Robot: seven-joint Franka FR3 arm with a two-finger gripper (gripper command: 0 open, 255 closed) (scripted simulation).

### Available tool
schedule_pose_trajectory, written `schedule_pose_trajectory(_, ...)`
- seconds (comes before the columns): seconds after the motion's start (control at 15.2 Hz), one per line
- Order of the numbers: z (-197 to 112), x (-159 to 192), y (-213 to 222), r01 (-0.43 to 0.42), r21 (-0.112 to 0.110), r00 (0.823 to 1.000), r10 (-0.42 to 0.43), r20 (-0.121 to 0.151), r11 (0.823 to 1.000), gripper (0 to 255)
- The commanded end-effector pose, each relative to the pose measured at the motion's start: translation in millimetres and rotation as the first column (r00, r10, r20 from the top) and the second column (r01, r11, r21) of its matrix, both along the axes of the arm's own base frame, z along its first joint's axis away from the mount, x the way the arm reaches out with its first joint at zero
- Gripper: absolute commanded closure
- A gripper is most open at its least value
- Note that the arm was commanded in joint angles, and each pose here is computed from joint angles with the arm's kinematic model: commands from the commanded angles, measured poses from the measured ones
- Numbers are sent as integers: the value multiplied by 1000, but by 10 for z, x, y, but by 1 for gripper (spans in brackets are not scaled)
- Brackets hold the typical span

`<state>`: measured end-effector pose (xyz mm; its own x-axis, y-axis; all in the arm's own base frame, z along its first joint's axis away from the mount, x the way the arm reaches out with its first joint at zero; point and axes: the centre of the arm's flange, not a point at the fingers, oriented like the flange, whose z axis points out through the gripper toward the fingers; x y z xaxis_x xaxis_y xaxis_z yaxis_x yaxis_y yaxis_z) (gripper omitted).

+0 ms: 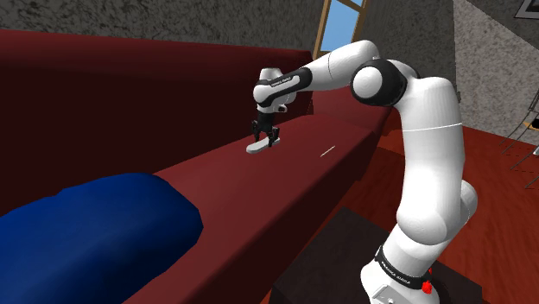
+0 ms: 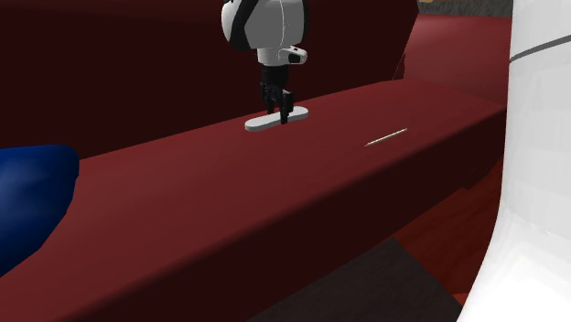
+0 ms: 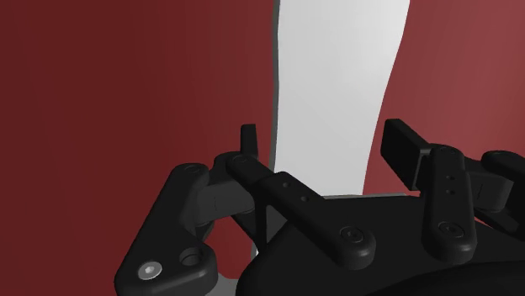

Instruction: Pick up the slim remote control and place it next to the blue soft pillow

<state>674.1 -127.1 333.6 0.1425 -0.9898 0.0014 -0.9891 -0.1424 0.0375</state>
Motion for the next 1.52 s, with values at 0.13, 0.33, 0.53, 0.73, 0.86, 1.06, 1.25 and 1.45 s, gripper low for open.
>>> schedule_pose_trajectory(0.13,-1,0,1,0,0,1000,0,0,1000,255)
schedule_pose_trajectory(0.33,-1,1,1,0,0,1000,0,0,1000,255)
schedule_pose_trajectory(0.53,-1,1,1,0,0,1000,0,0,1000,255)
schedule_pose_trajectory(0.73,157,0,1,0,0,1000,0,0,1000,255)
schedule_pose_trajectory(0.86,263,0,1,0,0,1000,0,0,1000,255)
schedule_pose_trajectory(1.06,421,1,1,0,0,1000,0,0,1000,255)
schedule_pose_trajectory(1.25,580,1,1,0,0,1000,0,0,1000,255)
schedule_pose_trajectory(1.45,738,0,1,0,0,1000,0,0,1000,255)
